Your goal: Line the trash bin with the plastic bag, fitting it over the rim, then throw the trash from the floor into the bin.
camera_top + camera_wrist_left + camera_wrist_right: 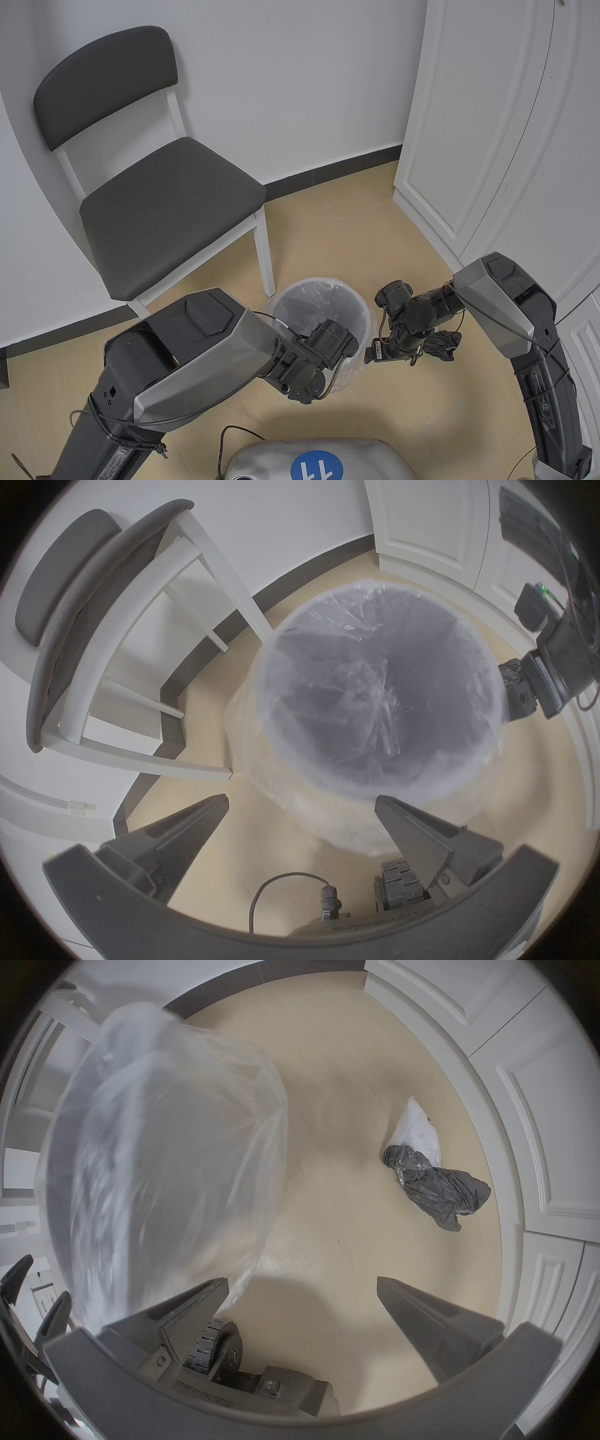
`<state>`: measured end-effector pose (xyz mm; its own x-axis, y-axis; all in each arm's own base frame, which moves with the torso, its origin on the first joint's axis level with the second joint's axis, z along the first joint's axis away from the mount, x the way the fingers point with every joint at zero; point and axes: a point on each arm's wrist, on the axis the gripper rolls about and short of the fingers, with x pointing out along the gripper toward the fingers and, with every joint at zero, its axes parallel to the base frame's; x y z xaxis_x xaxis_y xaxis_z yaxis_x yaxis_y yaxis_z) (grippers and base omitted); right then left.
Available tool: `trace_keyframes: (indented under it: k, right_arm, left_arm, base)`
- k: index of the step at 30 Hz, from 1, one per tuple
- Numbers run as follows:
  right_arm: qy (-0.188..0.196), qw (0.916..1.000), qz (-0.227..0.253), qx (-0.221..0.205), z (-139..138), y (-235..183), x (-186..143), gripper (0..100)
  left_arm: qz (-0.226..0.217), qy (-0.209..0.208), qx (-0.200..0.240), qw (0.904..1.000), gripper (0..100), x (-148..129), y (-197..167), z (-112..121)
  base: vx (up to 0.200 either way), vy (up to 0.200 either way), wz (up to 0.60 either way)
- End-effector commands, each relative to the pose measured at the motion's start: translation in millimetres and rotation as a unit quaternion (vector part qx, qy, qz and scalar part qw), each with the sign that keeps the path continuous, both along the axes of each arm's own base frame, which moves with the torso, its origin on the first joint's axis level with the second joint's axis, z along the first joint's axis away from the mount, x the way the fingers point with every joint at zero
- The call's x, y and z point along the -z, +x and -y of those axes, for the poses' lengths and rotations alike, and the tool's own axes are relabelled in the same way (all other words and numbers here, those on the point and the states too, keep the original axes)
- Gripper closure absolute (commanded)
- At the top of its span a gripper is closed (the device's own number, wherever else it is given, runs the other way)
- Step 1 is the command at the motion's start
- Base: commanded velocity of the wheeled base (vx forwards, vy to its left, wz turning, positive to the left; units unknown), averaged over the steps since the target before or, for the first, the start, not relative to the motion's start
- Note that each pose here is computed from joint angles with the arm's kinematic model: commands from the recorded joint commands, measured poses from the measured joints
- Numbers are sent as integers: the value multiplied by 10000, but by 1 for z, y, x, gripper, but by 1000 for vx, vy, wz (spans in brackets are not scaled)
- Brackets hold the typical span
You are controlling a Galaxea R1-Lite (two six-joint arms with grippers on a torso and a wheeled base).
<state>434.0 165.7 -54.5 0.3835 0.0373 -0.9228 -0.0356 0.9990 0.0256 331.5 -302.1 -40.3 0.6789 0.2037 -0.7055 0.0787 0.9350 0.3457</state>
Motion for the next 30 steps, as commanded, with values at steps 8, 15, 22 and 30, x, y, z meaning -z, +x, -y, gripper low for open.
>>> trace_keyframes:
  k: [8, 15, 22, 30]
  right_arm:
    - [18, 10000, 27, 29, 1, 1, -2, 0]
    - [33, 10000, 38, 41, 1, 1, -4, 0]
    - [56, 9999, 79, 115, 7, 5, -6, 0]
    - [147, 9994, 218, 214, 16, 10, -13, 0]
  left_arm:
    - [57, -57, -49, 10000, 0, -8, 3, -3]
    - [-16, 7, -133, 9999, 0, 0, 7, -10]
    - [-135, -84, -206, 9997, 0, 10, 15, -19]
    - [-149, -508, -248, 9983, 0, 10, 40, -29]
  base:
    - [0, 0, 0]
    - [0, 0, 0]
    - [0, 0, 0]
    - [0, 0, 0]
